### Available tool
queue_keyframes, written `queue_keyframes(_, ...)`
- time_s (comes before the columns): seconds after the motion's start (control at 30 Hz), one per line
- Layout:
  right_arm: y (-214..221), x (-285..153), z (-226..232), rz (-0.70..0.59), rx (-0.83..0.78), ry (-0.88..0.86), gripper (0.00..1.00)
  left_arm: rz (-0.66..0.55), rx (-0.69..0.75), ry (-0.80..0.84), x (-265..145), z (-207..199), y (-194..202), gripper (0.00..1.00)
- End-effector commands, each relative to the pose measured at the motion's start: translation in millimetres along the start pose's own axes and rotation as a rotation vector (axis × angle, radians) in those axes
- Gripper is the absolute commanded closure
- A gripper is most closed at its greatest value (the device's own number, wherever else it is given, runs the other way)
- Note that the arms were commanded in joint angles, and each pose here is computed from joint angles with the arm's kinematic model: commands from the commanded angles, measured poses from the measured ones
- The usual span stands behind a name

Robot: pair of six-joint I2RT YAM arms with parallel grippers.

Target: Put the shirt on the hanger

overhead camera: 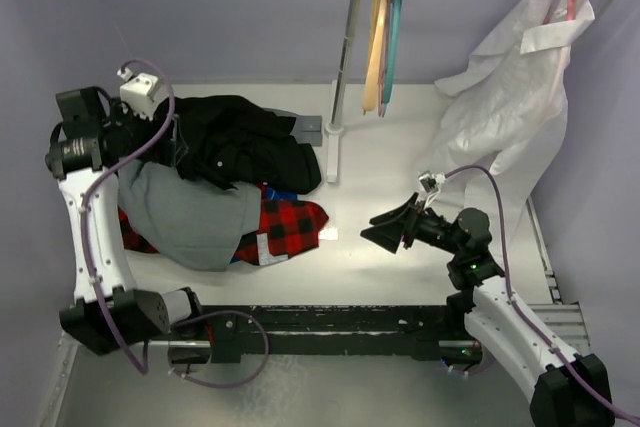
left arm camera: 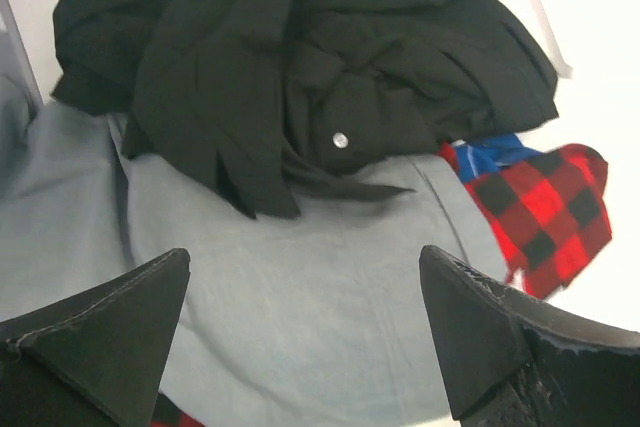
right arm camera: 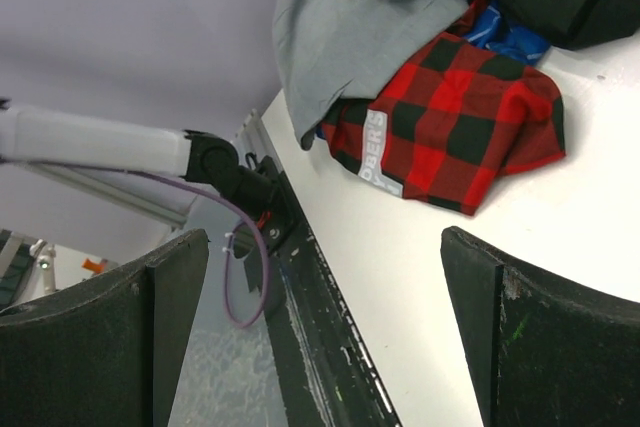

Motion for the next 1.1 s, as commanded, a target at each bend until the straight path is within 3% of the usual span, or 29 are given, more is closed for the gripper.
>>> queue_keyframes(0.0,-10.2,3.0,16.1,-0.036,-0.040,-0.106,0.00,0.003,0.263,0.003,43.8,24.3,-40.4,0.00)
queue_keyframes(0.17,-15.6,7.8,15.5,-0.066,-0.027,-0.112,0.00,0.073,0.395,0.053,135.4,35.8,-65.9,0.01)
queue_keyframes(0.27,-18.8,11.4,15.5,-0.079,-0.017,-0.125,0.00,0.084,0.414,0.114,178.3,40.0,-74.3,0.10)
queue_keyframes(0.5,-23.3,21.7,4.6,-0.080,-0.005,-0.099,0.00,0.141,0.462,0.111,235.9,43.1,-65.6,0.12)
queue_keyframes(0.7,-20.6,23.8,2.7,-0.087,0.014,-0.117,0.00,0.207,0.483,0.080,258.4,44.9,-43.9,0.24)
queue_keyframes(0.73,-19.9,23.6,2.8,-0.086,0.014,-0.117,0.00,0.214,0.486,0.081,260.0,43.4,-42.2,0.30)
queue_keyframes(0.77,-19.5,23.1,3.1,-0.085,0.015,-0.115,0.00,0.223,0.487,0.085,261.2,41.5,-41.6,0.42)
queue_keyframes(0.87,-20.3,20.9,7.5,-0.094,0.007,-0.121,0.00,0.253,0.505,0.160,255.4,19.7,-50.5,0.97)
queue_keyframes(1.07,-39.5,26.0,19.9,-0.080,-0.154,-0.037,0.01,0.139,0.663,0.242,187.5,-44.0,-101.8,1.00)
Point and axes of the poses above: each gripper's point midway between its finger pads, its own x axis out along the fingers, its own z axis along the line the jaws close on, y = z × x, the point moved 10 cm from there along -x, back along the fingers, and after that the axes turned 5 degrees about x, right-handed, at the moved point
